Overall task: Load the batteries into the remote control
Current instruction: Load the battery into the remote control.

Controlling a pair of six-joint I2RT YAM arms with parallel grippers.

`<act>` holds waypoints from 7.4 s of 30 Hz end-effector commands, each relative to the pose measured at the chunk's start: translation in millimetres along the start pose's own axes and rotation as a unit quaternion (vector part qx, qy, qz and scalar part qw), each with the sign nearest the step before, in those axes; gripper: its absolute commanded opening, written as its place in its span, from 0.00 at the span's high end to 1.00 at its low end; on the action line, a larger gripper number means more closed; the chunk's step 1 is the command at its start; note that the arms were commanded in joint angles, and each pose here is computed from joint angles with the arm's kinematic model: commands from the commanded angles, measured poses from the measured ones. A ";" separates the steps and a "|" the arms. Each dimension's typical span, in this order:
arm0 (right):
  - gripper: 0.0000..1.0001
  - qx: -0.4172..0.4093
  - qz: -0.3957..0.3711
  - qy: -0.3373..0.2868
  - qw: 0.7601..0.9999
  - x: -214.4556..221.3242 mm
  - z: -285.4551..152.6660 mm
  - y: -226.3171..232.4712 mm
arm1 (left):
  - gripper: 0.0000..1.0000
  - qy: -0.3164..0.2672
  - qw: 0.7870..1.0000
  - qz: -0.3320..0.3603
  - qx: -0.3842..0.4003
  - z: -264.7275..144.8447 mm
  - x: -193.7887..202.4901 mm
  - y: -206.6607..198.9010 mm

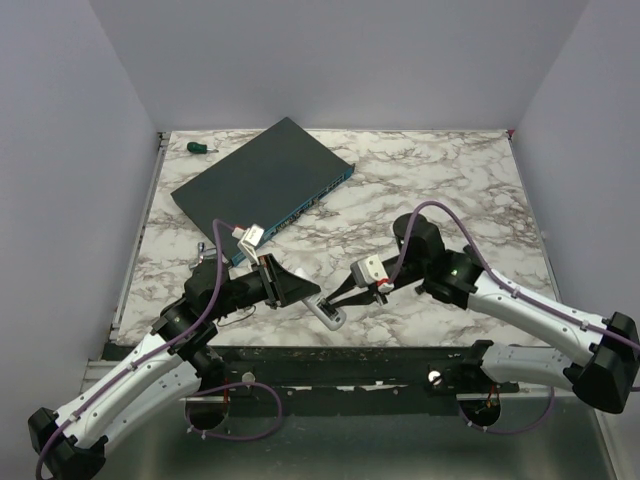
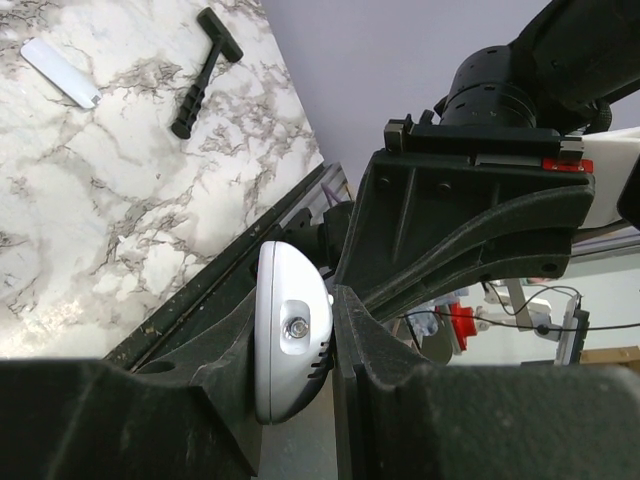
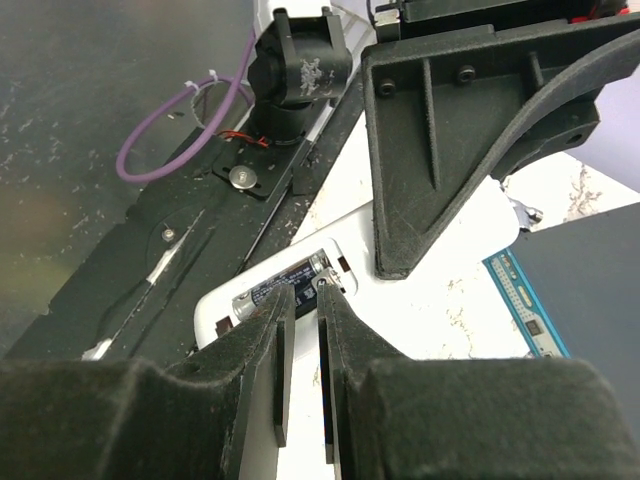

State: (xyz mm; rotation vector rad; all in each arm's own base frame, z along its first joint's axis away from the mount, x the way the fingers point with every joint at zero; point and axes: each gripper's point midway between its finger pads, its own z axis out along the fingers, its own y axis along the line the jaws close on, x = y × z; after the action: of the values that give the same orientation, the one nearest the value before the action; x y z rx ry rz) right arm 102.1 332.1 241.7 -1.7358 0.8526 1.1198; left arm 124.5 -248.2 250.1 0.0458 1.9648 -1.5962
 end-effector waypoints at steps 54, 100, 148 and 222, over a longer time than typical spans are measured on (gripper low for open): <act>0.80 -0.037 0.000 -0.024 0.999 -5.4 9.9 -3.0 | 1.00 -0.013 1.000 0.008 0.022 -2.9 -5.2 -11.1; 0.84 -0.005 0.034 -0.016 0.999 -3.0 4.6 -1.5 | 1.00 -0.041 0.998 0.034 0.040 -10.8 -11.3 -17.4; 0.73 -0.044 0.004 -0.019 0.999 -2.0 16.4 -13.3 | 1.00 -0.042 0.998 0.034 0.042 -11.0 -12.2 -19.6; 0.88 -0.058 0.047 0.047 0.996 40.2 14.3 2.6 | 1.00 -0.067 0.997 0.009 0.034 -15.3 -21.8 -23.5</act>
State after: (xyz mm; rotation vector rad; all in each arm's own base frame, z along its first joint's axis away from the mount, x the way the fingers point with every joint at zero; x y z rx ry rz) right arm 109.0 350.5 227.8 -1.8419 0.7914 1.1710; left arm 124.8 -236.8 235.5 -0.0062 1.9710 -1.5432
